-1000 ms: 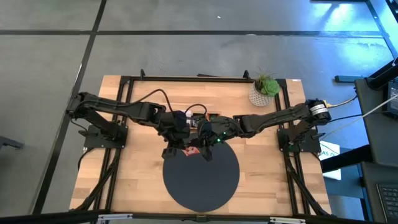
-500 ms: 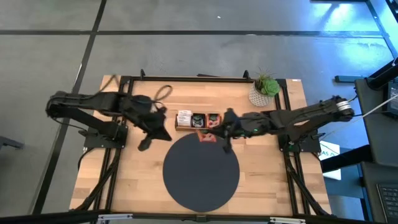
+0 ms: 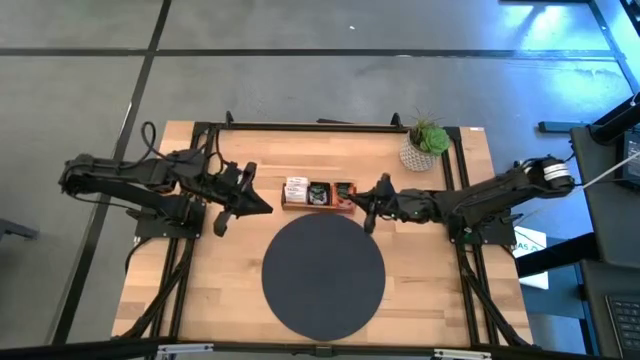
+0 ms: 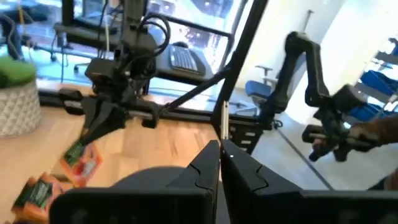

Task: Pick & Place Tea
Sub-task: Put the orange tea bag into the right of the wooden organizer

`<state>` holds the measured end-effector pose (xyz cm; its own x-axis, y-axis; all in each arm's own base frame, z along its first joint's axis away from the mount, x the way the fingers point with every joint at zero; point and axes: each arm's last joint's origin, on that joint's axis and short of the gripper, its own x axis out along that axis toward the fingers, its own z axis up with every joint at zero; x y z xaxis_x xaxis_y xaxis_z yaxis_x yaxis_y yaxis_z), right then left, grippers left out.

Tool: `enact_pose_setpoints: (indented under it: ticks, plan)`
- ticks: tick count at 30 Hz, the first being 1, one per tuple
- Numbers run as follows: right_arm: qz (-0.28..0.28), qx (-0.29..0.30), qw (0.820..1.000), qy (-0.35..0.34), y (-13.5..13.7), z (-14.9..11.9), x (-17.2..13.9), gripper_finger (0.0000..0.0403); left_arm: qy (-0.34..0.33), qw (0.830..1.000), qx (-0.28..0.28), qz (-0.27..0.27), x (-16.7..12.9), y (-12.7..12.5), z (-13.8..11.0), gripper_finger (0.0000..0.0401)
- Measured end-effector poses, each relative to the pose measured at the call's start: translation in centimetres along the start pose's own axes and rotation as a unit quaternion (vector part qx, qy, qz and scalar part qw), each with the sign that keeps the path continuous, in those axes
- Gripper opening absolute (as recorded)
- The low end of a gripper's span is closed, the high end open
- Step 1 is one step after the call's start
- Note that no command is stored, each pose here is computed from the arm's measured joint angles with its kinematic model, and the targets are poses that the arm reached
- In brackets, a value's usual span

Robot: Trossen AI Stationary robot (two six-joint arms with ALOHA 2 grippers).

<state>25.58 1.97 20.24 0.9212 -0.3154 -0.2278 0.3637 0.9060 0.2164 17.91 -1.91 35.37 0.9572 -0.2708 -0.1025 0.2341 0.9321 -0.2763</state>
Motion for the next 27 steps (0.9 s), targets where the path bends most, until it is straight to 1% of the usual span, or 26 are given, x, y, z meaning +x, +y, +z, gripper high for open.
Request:
enact_pose_setpoints:
  ticks: [2,4,6,10,13,17,20,23,27]
  plan:
    - [-0.01,-0.002,1.0,0.005,-1.0,-1.2,0.4,0.0003,0.003,1.0,-0.011,0.006,0.1,0.3,-0.4,0.0012]
    - [-0.021,-0.02,0.999,0.016,-1.9,-2.2,0.9,0.0004,0.003,1.0,-0.025,0.009,0.2,0.5,-0.7,0.0014]
    - [-0.018,-0.039,0.999,0.024,-2.5,-2.5,1.4,0.0004,0.003,0.999,-0.041,0.016,0.4,0.7,-0.8,0.0015]
    - [0.001,-0.057,0.997,0.042,-3.6,-3.1,2.8,0.0005,0.001,0.997,-0.059,0.043,0.7,1.1,-0.9,0.0012]
    - [0.008,-0.073,0.996,0.041,-4.0,-3.3,3.6,0.0006,0.001,0.997,-0.063,0.054,0.8,1.2,-1.0,0.001]
    - [-0.001,-0.089,0.995,0.054,-4.5,-3.9,4.1,0.0006,0.003,0.996,-0.069,0.059,1.0,1.3,-1.1,0.0013]
    - [-0.004,-0.115,0.992,0.06,-4.6,-4.3,4.2,0.0006,0.002,0.995,-0.07,0.068,1.1,1.3,-1.1,0.0015]
    - [-0.023,-0.14,0.988,0.06,-4.7,-4.4,4.3,0.0006,-0.002,0.994,-0.07,0.081,1.1,1.4,-1.1,0.0014]
    - [-0.025,-0.169,0.983,0.071,-4.8,-4.8,4.4,0.0007,0.0,0.994,-0.07,0.082,1.2,1.5,-1.2,0.001]
